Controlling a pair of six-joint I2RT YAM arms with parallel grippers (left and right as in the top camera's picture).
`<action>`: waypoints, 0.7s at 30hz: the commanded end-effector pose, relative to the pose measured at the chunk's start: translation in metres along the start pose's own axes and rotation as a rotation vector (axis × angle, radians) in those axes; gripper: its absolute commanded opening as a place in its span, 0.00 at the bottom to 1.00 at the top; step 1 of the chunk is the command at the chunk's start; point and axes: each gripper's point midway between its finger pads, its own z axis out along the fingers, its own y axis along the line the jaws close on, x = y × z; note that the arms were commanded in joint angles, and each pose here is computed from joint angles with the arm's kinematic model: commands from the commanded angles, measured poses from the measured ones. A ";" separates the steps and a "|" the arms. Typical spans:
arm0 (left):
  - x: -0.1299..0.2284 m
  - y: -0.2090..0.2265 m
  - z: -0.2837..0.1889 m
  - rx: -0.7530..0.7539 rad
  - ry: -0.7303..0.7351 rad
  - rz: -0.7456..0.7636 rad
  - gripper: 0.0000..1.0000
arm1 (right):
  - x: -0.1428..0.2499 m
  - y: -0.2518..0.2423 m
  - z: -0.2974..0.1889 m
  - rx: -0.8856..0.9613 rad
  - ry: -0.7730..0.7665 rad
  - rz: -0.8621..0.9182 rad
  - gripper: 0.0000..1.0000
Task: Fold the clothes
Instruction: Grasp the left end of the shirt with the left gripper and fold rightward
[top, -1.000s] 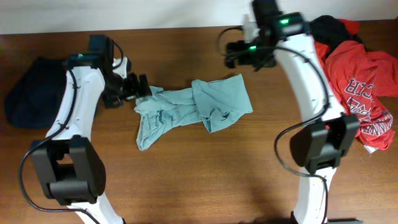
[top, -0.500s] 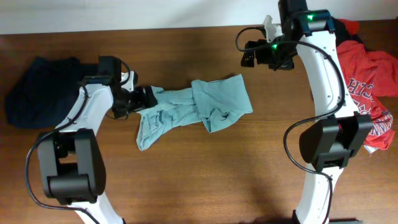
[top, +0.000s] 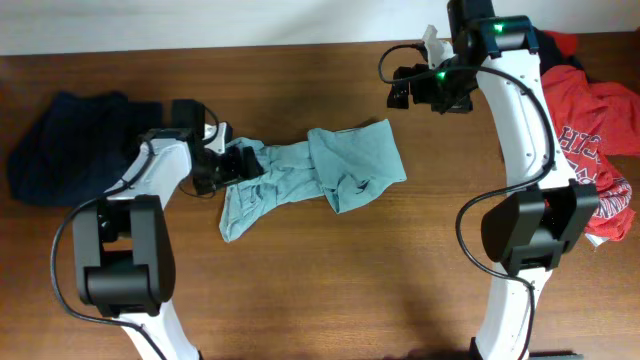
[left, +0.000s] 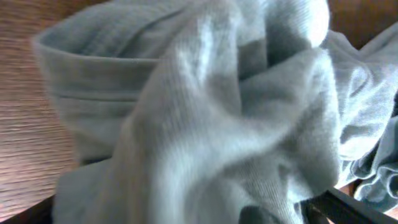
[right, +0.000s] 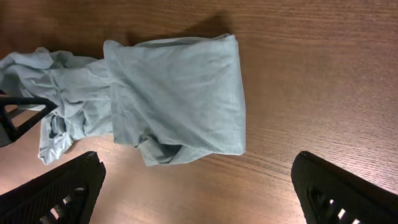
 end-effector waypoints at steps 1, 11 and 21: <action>0.017 -0.002 0.026 0.029 0.078 0.000 0.94 | -0.002 0.008 -0.010 -0.015 -0.022 -0.026 0.99; 0.025 -0.003 0.034 0.070 0.119 -0.024 0.01 | 0.001 0.000 -0.010 0.029 -0.011 -0.021 0.99; 0.001 0.017 -0.034 0.065 0.010 -0.056 0.01 | 0.005 -0.013 -0.010 0.101 0.004 -0.014 0.99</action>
